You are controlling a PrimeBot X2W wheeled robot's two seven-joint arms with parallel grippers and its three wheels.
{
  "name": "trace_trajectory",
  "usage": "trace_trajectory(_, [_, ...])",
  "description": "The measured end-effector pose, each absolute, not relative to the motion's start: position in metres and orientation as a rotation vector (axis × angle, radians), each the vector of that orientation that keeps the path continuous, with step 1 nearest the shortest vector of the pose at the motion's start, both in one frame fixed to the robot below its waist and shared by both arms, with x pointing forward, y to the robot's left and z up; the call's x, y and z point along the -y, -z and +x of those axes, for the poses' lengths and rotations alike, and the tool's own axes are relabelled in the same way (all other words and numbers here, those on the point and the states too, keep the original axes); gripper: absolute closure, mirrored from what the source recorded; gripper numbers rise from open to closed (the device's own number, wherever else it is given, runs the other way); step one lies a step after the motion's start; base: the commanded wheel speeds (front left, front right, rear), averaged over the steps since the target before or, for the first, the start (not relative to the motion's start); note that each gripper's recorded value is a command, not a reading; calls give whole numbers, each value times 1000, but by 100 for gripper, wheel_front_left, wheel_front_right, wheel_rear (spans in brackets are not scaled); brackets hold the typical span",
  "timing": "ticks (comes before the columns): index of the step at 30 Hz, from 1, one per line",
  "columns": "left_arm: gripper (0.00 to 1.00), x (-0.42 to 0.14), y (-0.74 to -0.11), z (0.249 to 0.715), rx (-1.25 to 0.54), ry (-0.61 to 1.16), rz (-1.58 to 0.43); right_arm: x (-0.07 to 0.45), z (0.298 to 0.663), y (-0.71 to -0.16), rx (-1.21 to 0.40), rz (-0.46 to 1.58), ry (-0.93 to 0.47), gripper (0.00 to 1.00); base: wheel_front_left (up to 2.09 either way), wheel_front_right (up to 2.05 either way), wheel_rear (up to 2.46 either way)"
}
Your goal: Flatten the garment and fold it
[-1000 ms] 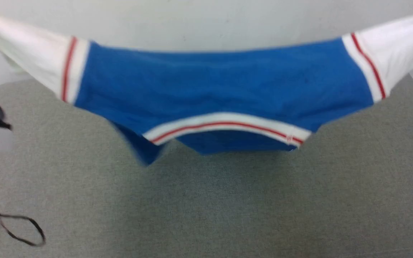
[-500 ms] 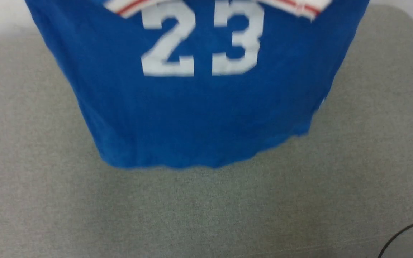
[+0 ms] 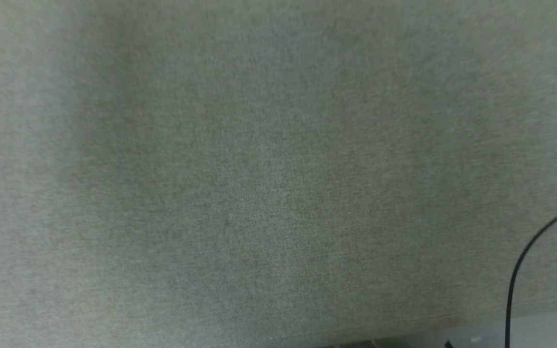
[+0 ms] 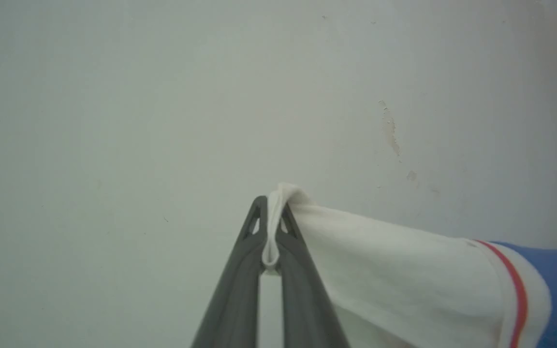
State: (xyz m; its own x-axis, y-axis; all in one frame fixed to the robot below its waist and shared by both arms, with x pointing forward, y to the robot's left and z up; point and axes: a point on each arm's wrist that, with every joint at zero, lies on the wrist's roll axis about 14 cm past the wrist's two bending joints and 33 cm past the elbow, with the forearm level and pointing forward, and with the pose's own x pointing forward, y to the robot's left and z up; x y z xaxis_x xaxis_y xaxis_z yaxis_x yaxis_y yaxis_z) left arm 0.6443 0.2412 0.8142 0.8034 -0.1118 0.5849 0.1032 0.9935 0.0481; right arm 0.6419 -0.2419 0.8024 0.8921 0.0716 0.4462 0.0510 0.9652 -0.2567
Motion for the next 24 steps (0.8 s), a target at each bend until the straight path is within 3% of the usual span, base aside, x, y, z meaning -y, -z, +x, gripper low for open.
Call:
trace_trajectory(8, [100,-250,-788,685,678,81,-8,235,690,-754,477,-220,-12,100,0,0,0])
trace_trajectory(15, [100,-259,-684,712,461,73,11,207,719,-633,280,-145,-82,100,0,0,0])
trace_trajectory(24, [100,-262,-539,667,75,97,23,204,675,-515,-43,-102,-126,100,0,0,0])
